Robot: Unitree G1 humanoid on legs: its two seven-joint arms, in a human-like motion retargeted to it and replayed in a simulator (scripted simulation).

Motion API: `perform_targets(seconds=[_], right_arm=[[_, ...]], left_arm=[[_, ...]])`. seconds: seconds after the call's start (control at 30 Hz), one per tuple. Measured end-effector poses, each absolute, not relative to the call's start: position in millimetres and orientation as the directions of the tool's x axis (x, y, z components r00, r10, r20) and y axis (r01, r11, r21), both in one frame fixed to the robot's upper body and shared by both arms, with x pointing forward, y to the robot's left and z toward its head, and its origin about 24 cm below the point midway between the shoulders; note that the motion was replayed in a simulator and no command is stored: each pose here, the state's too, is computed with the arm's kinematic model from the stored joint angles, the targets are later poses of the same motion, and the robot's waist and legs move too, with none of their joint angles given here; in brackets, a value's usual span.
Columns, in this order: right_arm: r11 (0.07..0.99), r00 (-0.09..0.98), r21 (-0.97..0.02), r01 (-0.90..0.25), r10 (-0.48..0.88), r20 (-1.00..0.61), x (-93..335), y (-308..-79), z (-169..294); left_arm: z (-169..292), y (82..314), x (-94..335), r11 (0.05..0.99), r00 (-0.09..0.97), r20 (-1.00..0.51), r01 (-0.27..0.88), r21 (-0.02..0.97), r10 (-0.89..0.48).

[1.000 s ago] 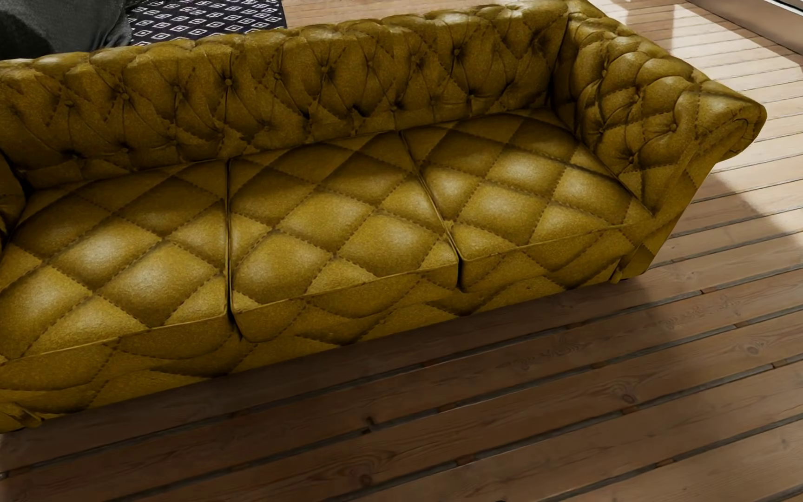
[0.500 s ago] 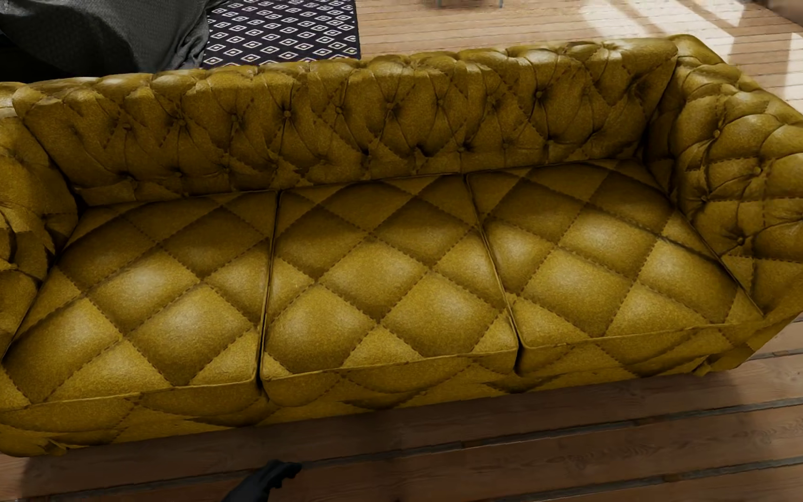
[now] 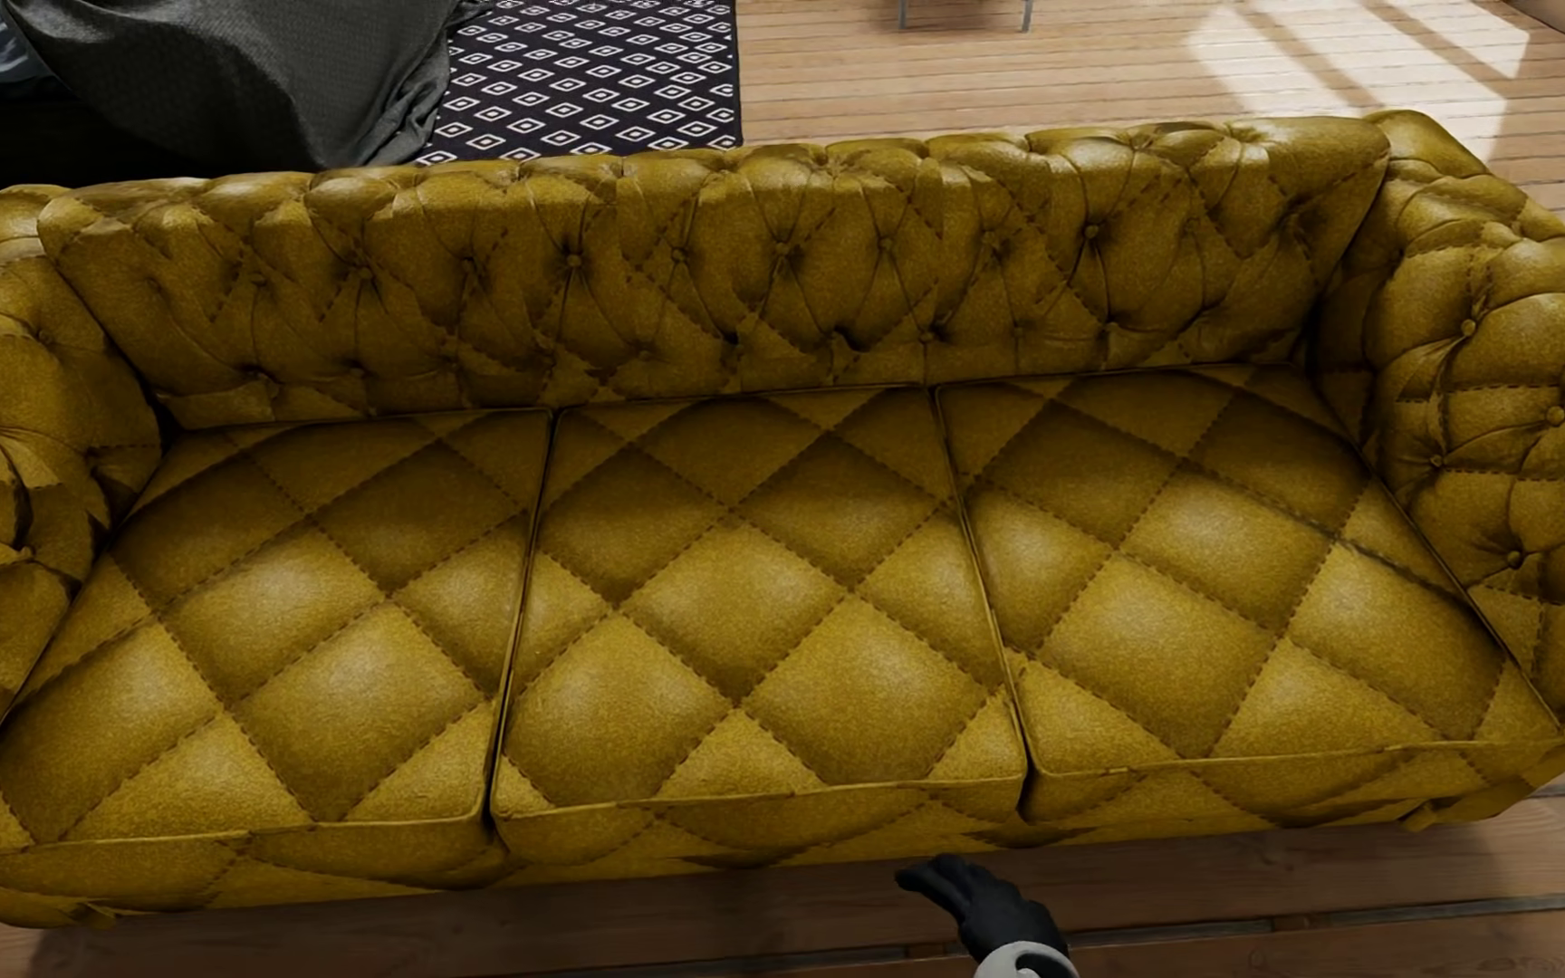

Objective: Move towards the sofa

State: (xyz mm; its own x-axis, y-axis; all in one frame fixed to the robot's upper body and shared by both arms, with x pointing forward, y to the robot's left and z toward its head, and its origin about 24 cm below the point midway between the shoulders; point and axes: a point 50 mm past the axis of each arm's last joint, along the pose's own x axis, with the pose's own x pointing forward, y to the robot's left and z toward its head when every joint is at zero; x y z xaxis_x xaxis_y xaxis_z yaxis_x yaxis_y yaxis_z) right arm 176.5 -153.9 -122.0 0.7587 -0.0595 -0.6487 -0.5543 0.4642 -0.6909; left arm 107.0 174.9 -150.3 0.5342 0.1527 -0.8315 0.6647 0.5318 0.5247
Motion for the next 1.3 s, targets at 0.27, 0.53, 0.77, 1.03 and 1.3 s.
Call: perform_targets(seconds=[0.27, 0.53, 0.77, 1.03, 1.3], right_arm=[[0.408, 0.609, -0.593, -0.694, -0.108, -0.786, 132, -159, -150], [0.424, 0.548, -0.559, -0.713, -0.161, -0.821, 109, -171, -156], [0.444, 0.582, -0.586, -0.677, -0.164, -0.796, 119, -173, -152], [0.428, 0.673, -0.648, -0.630, -0.115, -0.731, 153, -164, -140], [0.426, 0.678, -0.647, -0.632, -0.100, -0.729, 155, -158, -139]], left_arm=[[-134, 168, 139, 0.548, 0.654, -0.748, 0.586, 0.597, 0.114], [-141, 183, 129, 0.522, 0.599, -0.786, 0.627, 0.578, 0.151], [-139, 189, 128, 0.528, 0.604, -0.779, 0.611, 0.589, 0.170], [-138, 182, 128, 0.539, 0.610, -0.776, 0.605, 0.586, 0.159], [-138, 185, 128, 0.546, 0.615, -0.769, 0.590, 0.595, 0.174]])
